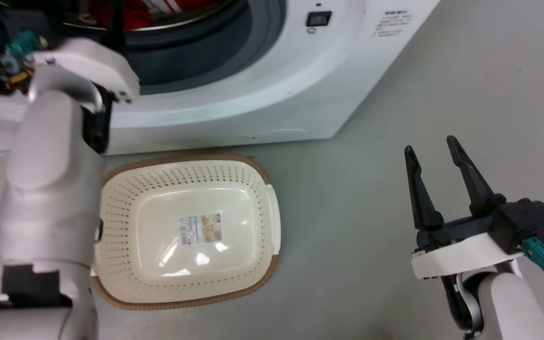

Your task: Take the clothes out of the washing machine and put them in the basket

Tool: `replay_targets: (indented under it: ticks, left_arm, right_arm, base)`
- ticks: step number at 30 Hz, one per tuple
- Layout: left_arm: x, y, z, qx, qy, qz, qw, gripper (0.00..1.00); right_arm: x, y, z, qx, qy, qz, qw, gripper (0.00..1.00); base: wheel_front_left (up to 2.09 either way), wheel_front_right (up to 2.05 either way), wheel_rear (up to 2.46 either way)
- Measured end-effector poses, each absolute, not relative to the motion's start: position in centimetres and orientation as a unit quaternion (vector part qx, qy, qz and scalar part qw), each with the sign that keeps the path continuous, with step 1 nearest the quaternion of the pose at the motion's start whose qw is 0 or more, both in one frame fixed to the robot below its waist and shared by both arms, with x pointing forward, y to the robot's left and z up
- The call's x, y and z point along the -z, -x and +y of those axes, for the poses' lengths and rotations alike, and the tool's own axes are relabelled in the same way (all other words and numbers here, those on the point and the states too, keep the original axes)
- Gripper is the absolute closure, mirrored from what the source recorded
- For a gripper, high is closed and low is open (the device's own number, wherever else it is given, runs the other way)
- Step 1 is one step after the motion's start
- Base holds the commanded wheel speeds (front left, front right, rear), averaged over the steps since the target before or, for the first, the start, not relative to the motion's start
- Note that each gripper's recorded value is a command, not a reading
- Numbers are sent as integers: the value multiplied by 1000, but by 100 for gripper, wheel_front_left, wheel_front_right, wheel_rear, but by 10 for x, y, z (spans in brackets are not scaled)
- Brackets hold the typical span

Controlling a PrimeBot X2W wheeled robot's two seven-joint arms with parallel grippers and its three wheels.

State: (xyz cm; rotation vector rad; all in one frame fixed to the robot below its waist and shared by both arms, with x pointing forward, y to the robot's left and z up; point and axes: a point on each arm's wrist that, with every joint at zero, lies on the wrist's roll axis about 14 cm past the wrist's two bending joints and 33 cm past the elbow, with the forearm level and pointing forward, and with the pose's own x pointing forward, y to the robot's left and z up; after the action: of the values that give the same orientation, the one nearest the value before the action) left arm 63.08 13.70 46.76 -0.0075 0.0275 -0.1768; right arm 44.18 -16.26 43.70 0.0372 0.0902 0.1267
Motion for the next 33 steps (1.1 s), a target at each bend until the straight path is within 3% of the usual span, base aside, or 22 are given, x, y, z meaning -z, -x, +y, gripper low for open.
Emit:
replay_targets:
  ticks: [13, 29, 30, 31, 32, 33]
  left_arm:
    - [-406, -719, 136, 95, -31, 126, 987, 0]
    - [-321, -745, 145, 83, -55, 339, 935, 0]
    - [-318, -744, 145, 81, -55, 353, 931, 40]
    - [-316, -744, 146, 80, -53, 363, 927, 61]
    - [-315, -743, 146, 79, -51, 373, 923, 91]
    - [-313, -742, 147, 77, -50, 383, 919, 100]
  right_arm:
    - [-389, -451, -181, -38, -31, 94, 994, 0]
    - [-356, -449, -192, -25, -33, 135, 990, 0]
    - [-355, -449, -192, -25, -33, 136, 990, 0]
    - [-354, -449, -192, -25, -35, 136, 990, 0]
    - [-354, -449, -191, -26, -35, 137, 990, 0]
    - [-353, -449, -190, -27, -36, 138, 989, 0]
  base:
    - [0, 0, 0]
    - [0, 0, 0]
    - [0, 0, 0]
    - [0, 0, 0]
    - [0, 0, 0]
    - [0, 0, 0]
